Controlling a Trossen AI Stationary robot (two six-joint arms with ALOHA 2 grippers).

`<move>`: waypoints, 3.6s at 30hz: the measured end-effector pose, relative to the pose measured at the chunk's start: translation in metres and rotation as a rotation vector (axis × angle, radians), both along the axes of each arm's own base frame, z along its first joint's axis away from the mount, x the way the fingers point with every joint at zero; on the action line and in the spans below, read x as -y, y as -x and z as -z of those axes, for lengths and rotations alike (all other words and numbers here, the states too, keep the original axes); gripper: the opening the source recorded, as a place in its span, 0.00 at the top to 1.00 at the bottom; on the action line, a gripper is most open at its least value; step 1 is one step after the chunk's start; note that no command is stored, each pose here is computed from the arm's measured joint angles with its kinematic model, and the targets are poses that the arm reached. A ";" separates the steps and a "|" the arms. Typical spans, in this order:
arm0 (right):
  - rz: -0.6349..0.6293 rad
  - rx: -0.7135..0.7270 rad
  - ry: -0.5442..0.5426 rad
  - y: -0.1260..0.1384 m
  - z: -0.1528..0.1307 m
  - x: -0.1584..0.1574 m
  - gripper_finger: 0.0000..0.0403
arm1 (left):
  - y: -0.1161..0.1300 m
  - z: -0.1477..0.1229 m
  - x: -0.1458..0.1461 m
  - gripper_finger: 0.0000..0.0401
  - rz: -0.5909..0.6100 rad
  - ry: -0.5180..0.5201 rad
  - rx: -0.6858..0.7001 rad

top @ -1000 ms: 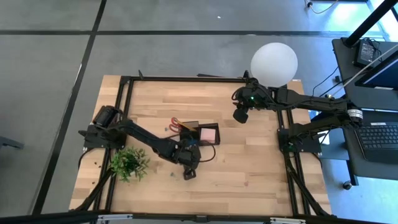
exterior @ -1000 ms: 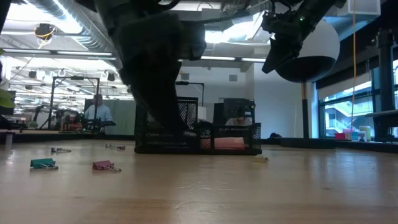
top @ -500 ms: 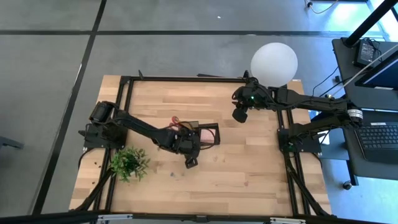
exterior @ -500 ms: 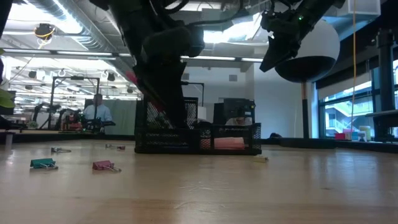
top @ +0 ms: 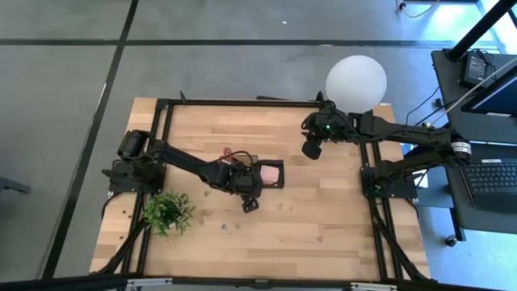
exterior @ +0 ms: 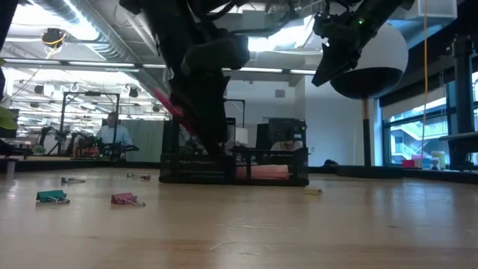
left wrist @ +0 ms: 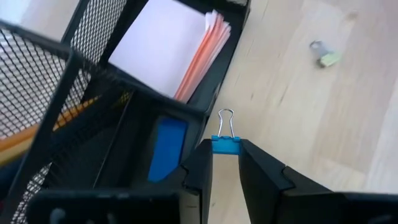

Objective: Pick and place office supplies into organizer
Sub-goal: Put the blue binder clip into the black desk organizer, then put the pink binder clip into the black desk organizer

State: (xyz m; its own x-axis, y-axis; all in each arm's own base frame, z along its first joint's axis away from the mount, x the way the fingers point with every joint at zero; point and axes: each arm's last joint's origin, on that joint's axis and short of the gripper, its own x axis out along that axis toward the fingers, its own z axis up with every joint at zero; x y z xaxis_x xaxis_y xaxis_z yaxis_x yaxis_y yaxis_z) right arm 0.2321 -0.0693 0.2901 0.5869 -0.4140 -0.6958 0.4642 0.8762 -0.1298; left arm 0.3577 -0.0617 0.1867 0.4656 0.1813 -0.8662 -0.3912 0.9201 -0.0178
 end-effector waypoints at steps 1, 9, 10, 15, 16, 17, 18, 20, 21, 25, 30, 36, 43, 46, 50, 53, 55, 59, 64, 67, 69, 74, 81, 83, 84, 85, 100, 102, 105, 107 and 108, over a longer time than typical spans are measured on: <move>0.000 0.000 0.000 0.000 0.000 0.000 0.70 | -0.001 -0.001 0.001 0.84 0.002 0.001 0.004; 0.000 0.000 0.000 0.000 0.000 0.000 0.70 | 0.000 -0.012 0.004 0.84 0.027 -0.015 -0.038; 0.000 0.000 0.001 0.000 0.000 0.000 0.70 | 0.001 -0.012 0.004 0.84 0.024 -0.024 -0.052; -0.003 0.005 0.004 0.000 0.000 0.000 0.70 | 0.005 -0.013 0.000 0.84 0.006 -0.092 -0.109; -0.002 0.005 0.004 0.000 -0.001 0.000 0.70 | 0.006 -0.013 -0.002 0.84 0.000 -0.102 -0.116; -0.002 0.005 0.004 0.000 -0.001 0.000 0.70 | 0.006 -0.013 -0.003 0.84 -0.004 -0.105 -0.124; -0.002 0.005 0.003 0.000 -0.001 0.000 0.70 | 0.007 -0.013 -0.004 0.84 -0.005 -0.111 -0.129; -0.002 0.006 0.003 0.000 -0.001 0.000 0.70 | 0.006 -0.013 -0.006 0.84 -0.002 -0.129 -0.134; -0.002 0.006 0.003 0.000 0.000 0.000 0.70 | 0.006 -0.013 -0.008 0.84 -0.003 -0.138 -0.133; -0.001 0.006 0.003 0.000 0.000 0.000 0.70 | 0.006 -0.013 -0.012 0.84 -0.017 -0.148 -0.133; -0.001 0.006 0.002 0.000 -0.001 0.000 0.70 | 0.005 -0.013 -0.014 0.84 -0.001 -0.152 -0.140; -0.001 0.009 0.004 -0.001 -0.001 0.000 0.70 | 0.005 -0.013 -0.017 0.82 -0.010 -0.162 -0.141; -0.002 0.010 0.005 -0.001 -0.001 0.000 0.70 | 0.005 -0.013 -0.018 0.79 -0.013 -0.164 -0.140; -0.002 0.010 0.005 -0.001 -0.001 0.000 0.70 | 0.005 -0.013 -0.018 0.78 -0.013 -0.163 -0.138; -0.002 0.010 0.005 -0.001 -0.001 0.000 0.70 | 0.005 -0.013 -0.018 0.77 -0.015 -0.162 -0.136; -0.002 0.010 0.005 -0.001 -0.001 0.000 0.70 | 0.005 -0.013 -0.018 0.77 -0.014 -0.160 -0.137; -0.002 0.010 0.005 -0.001 -0.001 0.000 0.70 | 0.005 -0.013 -0.018 0.77 -0.008 -0.151 -0.138; -0.002 0.010 0.005 -0.001 -0.001 0.000 0.70 | 0.002 -0.022 -0.016 0.77 -0.001 -0.134 -0.113; -0.002 0.010 0.005 -0.001 -0.001 0.000 0.70 | -0.002 -0.030 -0.008 0.75 0.059 -0.078 -0.092; -0.002 0.010 0.005 -0.001 -0.001 0.000 0.70 | -0.001 -0.031 -0.001 0.72 0.093 -0.042 -0.094; -0.002 0.010 0.006 -0.001 -0.001 0.000 0.70 | 0.000 -0.031 0.005 0.69 0.113 -0.009 -0.097; -0.015 0.003 0.017 -0.001 -0.001 0.000 0.70 | 0.005 -0.031 0.028 0.64 0.263 0.025 -0.113; -0.018 0.002 0.019 -0.001 -0.001 0.000 0.70 | 0.019 -0.031 0.073 0.61 0.650 -0.102 -0.133; -0.018 0.002 0.019 -0.001 -0.001 0.000 0.70 | 0.023 -0.031 0.083 0.61 0.713 -0.122 -0.134; -0.018 0.003 0.019 -0.001 -0.001 0.000 0.70 | 0.025 -0.031 0.087 0.61 0.727 -0.125 -0.134; -0.018 0.002 0.019 -0.001 -0.001 0.000 0.70 | 0.026 -0.030 0.090 0.61 0.735 -0.125 -0.133; -0.017 0.025 0.026 -0.002 -0.003 0.001 0.70 | 0.019 0.005 0.102 0.61 0.745 -0.045 -0.199; -0.018 0.029 0.027 -0.003 -0.003 0.001 0.70 | 0.017 0.010 0.101 0.61 0.748 -0.022 -0.216; -0.017 0.031 0.027 -0.003 -0.003 0.001 0.70 | 0.016 0.015 0.102 0.61 0.751 -0.011 -0.231; -0.018 0.031 0.027 -0.003 -0.003 0.001 0.70 | 0.016 0.016 0.102 0.61 0.751 -0.014 -0.233; -0.018 0.032 0.027 -0.003 -0.003 0.001 0.70 | 0.016 0.016 0.101 0.61 0.748 -0.014 -0.232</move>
